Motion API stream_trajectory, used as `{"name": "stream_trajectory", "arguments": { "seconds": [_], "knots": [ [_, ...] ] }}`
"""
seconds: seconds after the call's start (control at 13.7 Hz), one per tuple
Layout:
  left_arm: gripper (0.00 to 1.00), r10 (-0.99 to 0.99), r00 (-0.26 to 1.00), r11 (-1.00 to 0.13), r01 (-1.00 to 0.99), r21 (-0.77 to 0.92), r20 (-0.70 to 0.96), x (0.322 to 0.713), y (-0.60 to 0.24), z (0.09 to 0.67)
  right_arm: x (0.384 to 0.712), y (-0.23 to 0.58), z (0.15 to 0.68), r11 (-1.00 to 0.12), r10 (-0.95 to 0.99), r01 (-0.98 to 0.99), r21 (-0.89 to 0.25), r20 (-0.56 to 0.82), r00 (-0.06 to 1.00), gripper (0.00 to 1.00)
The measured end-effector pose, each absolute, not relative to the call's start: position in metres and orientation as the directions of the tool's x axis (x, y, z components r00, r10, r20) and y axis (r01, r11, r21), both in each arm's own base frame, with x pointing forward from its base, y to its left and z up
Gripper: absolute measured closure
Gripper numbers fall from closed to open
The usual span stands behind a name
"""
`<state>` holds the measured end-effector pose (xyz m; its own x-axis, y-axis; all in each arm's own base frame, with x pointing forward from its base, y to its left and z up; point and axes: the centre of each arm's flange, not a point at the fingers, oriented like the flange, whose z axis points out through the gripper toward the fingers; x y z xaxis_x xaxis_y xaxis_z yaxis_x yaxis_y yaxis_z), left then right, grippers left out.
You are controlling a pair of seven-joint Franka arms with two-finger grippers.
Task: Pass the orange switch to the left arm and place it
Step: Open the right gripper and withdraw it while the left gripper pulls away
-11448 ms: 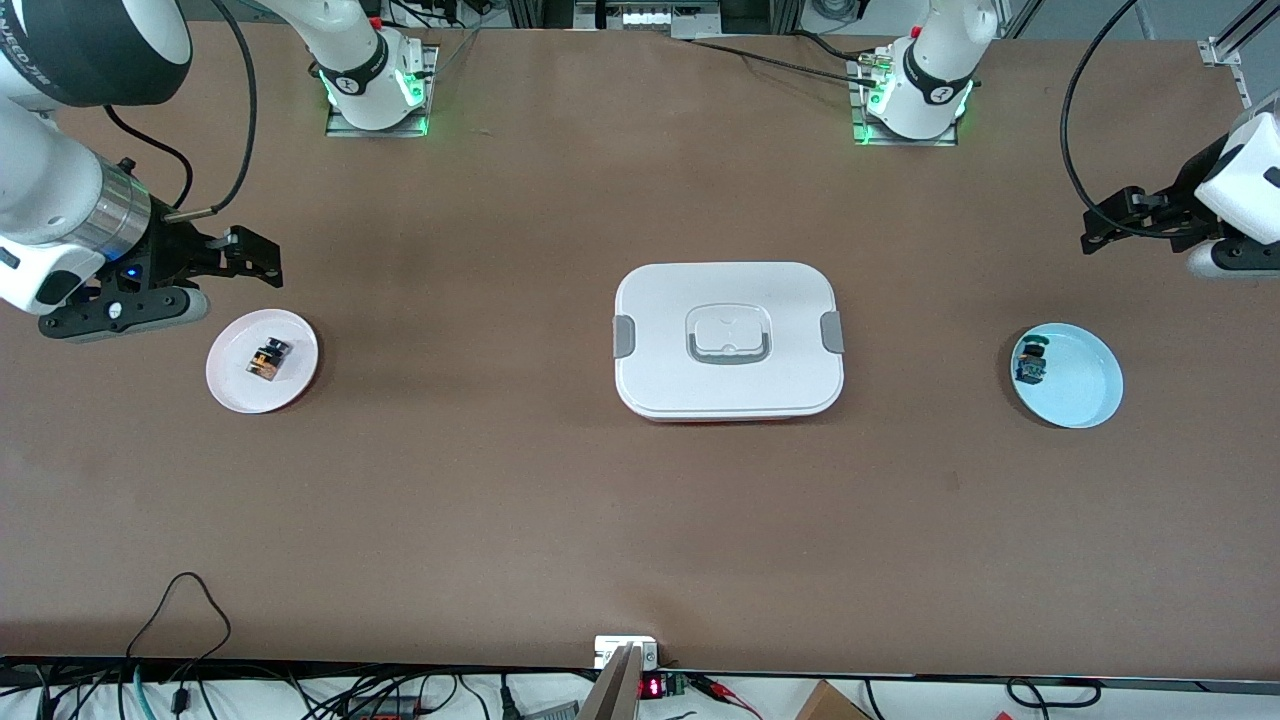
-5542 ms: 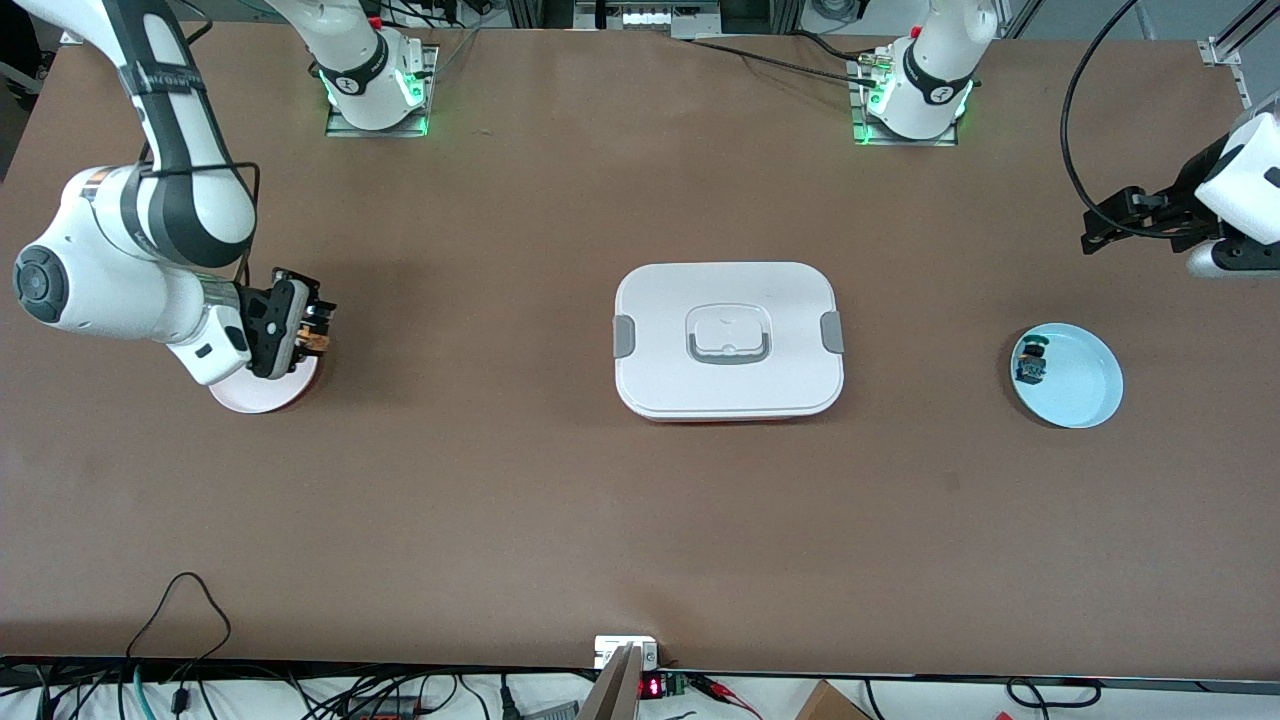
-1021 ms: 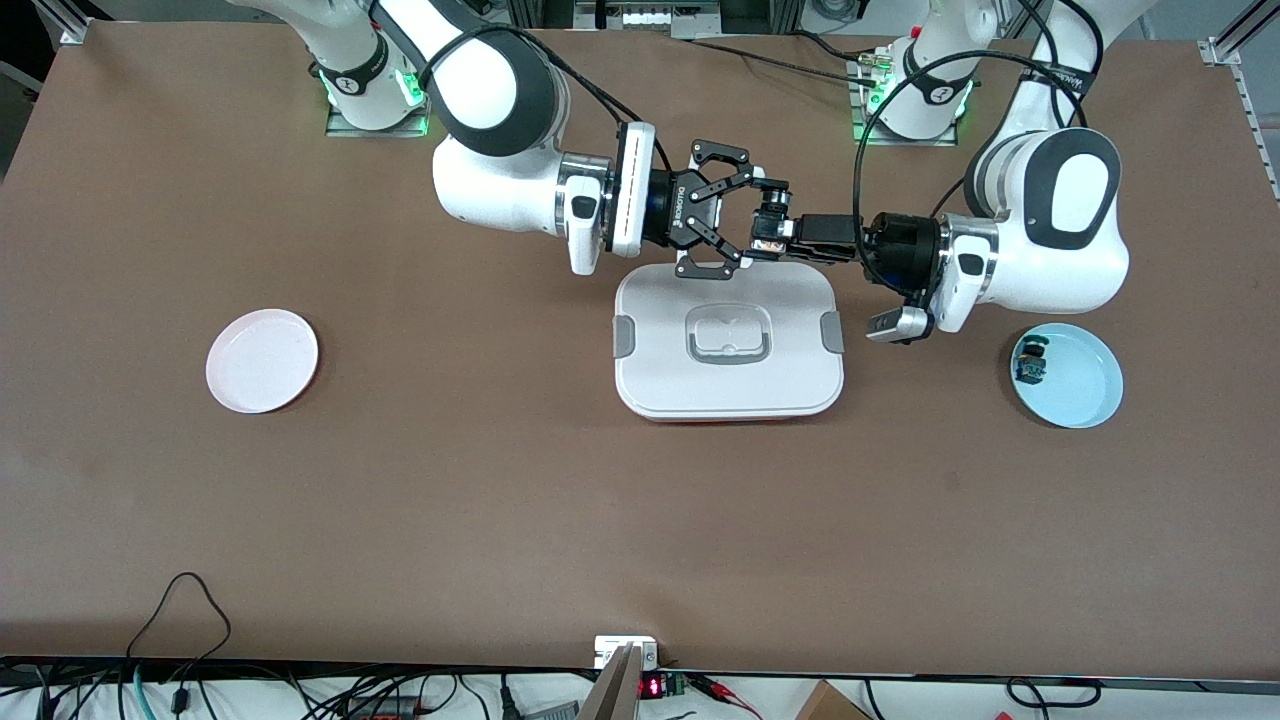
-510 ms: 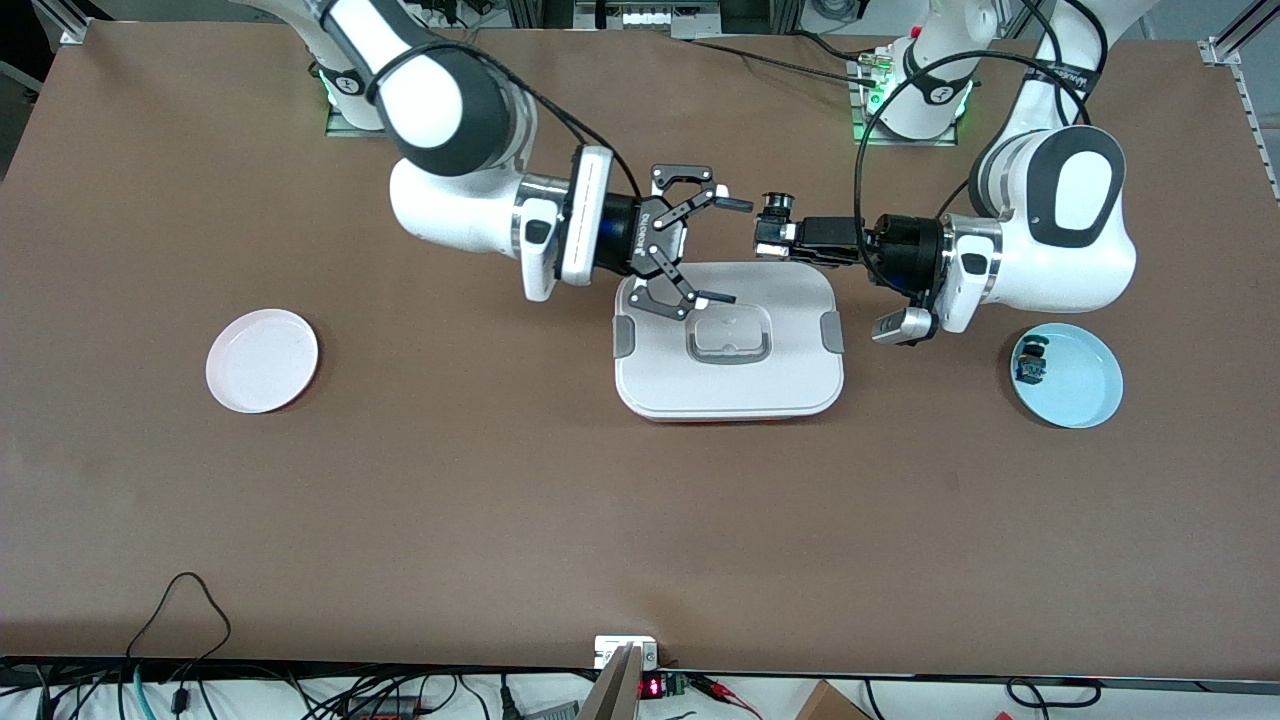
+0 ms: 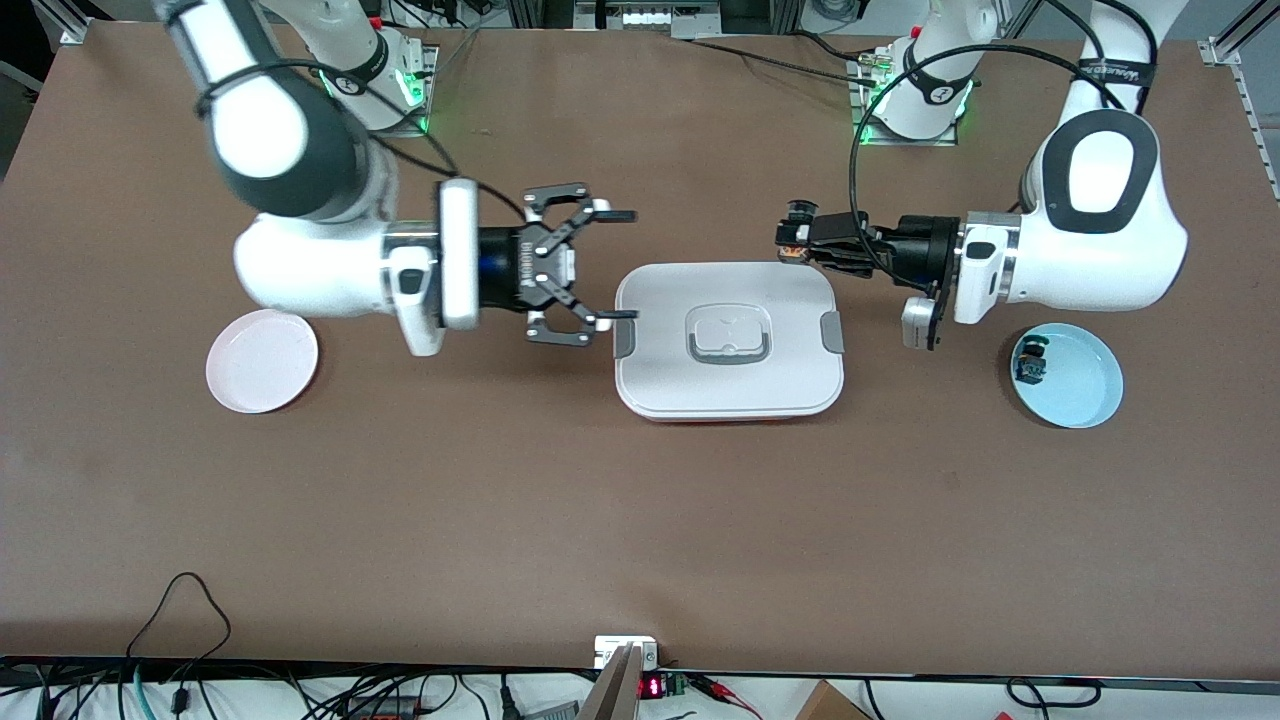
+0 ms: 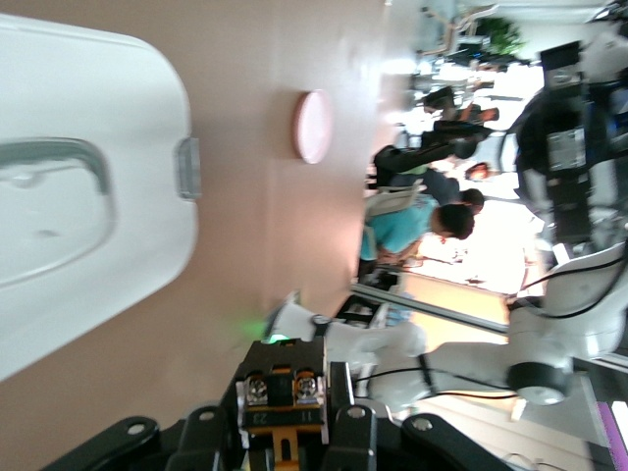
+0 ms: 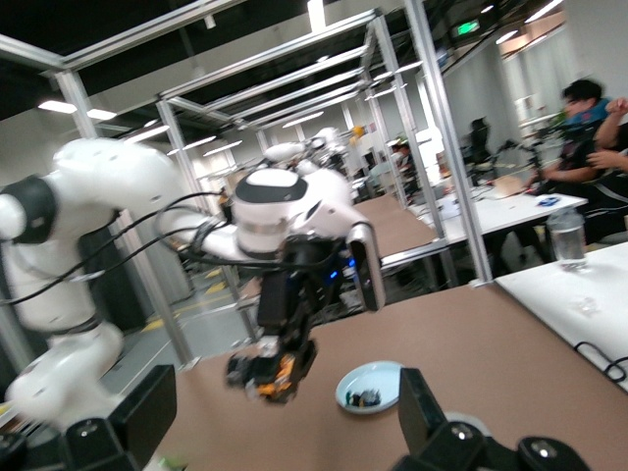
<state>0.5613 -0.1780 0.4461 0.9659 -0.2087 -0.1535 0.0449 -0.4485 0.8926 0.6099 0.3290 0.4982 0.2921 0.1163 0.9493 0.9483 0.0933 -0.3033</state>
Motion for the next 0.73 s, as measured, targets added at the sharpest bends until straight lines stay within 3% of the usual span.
{"name": "stream_trajectory", "arguments": {
  "seconds": [0.36,0.73],
  "knots": [
    [0.66,-0.306,0.951,-0.589,-0.15,0.794,-0.047,0.573,-0.115,0.417,0.613,0.23,0.523,0.233,0.197,0.931,-0.282,0.951,0.239,0.0],
    [0.66,-0.509,0.861,-0.698,-0.395,0.597,-0.026,0.593,-0.013,0.365,0.6,0.158,0.545,0.289,0.252,0.913,-0.288,0.943,0.218,0.0]
  ]
}}
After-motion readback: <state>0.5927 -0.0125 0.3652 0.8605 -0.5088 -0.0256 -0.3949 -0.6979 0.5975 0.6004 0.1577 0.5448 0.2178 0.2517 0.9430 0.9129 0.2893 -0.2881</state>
